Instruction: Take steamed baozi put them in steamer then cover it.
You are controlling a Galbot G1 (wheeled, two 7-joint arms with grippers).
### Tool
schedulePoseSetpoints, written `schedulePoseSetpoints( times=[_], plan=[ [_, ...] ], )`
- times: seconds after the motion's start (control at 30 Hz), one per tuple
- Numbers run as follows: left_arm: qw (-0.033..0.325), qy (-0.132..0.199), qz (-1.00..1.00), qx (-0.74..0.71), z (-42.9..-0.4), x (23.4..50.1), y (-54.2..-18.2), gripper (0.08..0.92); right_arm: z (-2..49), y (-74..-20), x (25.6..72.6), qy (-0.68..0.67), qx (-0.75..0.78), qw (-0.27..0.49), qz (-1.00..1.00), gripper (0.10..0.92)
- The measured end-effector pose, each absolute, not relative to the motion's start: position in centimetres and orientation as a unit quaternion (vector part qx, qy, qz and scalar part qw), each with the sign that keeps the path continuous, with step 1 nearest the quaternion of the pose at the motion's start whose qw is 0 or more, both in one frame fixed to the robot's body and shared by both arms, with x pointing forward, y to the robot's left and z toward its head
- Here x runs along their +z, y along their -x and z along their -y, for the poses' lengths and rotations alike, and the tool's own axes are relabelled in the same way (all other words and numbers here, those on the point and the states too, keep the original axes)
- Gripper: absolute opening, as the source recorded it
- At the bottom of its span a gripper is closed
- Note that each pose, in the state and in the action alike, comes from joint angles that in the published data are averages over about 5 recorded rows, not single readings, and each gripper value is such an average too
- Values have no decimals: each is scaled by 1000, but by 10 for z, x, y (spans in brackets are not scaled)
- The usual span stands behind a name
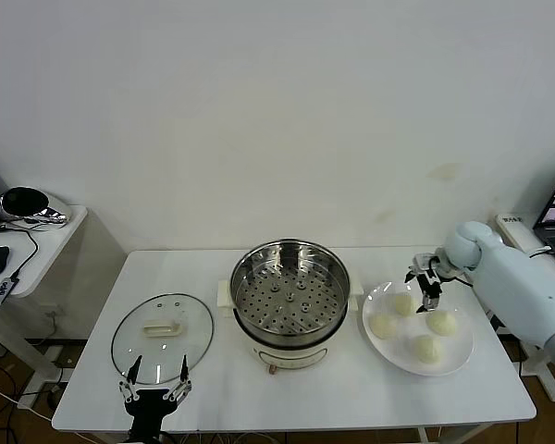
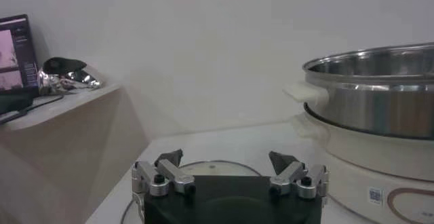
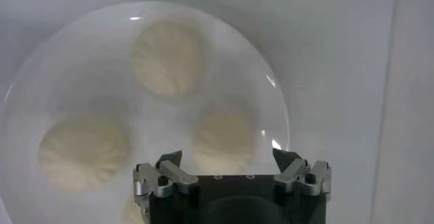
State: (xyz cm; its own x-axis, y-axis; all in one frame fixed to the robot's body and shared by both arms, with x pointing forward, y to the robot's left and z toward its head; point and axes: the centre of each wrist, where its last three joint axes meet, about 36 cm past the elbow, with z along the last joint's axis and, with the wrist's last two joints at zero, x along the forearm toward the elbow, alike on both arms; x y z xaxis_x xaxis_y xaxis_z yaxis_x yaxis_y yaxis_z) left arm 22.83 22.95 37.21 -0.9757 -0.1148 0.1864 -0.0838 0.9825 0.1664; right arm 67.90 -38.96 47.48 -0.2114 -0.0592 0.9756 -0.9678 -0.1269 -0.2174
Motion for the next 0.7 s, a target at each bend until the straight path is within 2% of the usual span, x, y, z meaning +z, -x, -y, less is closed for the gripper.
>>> schedulePoseSetpoints(
  times=[0.3, 0.7],
  plan=[
    [96, -49, 991, -79, -229, 372, -228, 823, 386, -683, 460, -482, 571, 407, 526, 787],
    [93, -50, 991, -80, -229, 373, -228, 823, 380, -687, 455, -481, 573, 408, 523, 616]
  ],
)
